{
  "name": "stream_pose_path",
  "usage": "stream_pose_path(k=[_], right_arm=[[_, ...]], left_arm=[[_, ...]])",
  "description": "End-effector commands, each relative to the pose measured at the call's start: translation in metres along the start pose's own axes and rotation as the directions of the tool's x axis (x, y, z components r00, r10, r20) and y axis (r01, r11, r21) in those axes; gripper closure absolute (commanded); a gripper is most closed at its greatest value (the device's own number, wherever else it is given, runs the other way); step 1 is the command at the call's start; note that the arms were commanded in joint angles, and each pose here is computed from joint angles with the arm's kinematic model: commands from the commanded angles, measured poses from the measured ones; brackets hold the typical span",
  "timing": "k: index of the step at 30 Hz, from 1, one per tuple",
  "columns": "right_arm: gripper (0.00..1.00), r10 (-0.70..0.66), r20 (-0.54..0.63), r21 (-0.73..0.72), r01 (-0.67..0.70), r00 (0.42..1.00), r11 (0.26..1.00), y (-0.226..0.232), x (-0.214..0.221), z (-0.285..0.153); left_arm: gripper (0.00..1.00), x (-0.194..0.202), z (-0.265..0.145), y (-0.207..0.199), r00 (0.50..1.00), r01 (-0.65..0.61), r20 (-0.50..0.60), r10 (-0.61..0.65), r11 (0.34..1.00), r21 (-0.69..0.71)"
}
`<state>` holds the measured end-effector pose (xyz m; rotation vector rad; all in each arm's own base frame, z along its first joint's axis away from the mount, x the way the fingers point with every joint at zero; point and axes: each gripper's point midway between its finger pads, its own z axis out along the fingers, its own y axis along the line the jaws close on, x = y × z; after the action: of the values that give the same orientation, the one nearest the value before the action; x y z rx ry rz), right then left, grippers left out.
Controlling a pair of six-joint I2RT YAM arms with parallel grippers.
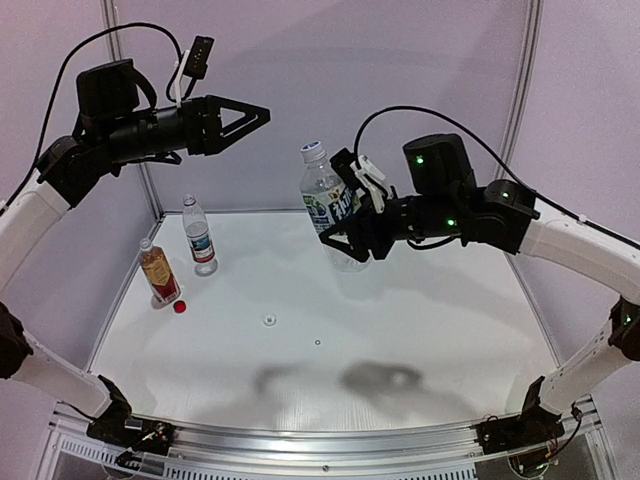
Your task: Unscrew the bottle caps
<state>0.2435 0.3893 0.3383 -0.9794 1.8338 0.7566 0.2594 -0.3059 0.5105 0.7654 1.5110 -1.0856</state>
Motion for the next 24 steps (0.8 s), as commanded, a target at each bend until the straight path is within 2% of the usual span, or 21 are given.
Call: stream_pose_path(k=[1, 4, 17, 20, 24], right_arm=[[0.37, -0.020, 0.074, -0.175, 0.033, 0.997, 0.984, 0.029, -0.013, -0.021], [0.37, -0.017, 0.062, -0.227, 0.030, 0.998, 0.973, 0.037, -0.012, -0.024], [0.37, 0.043, 0.059, -0.271, -0.026, 0.997, 0.962, 0.044, -0.014, -0.029], [0.37, 0.052, 0.054, -0.277, -0.035, 0.997, 0.960, 0.045, -0.013, -0.029], [0.38, 0.055, 0.050, -0.276, -0.040, 0.997, 0.960, 0.045, -0.012, -0.029]], left_arm=[[0.09, 0.008, 0.008, -0.036, 0.999, -0.020, -0.024, 0.028, 0.963, 0.267], [0.16, 0.008, 0.026, -0.040, 0.999, 0.026, -0.039, -0.014, 0.944, 0.329], [0.26, 0.029, 0.064, -0.051, 0.996, 0.053, -0.091, -0.019, 0.921, 0.385], [0.35, 0.030, 0.067, -0.053, 0.996, 0.047, -0.088, -0.015, 0.926, 0.375], [0.55, 0.030, 0.071, -0.050, 0.997, 0.034, -0.075, -0.010, 0.943, 0.332]])
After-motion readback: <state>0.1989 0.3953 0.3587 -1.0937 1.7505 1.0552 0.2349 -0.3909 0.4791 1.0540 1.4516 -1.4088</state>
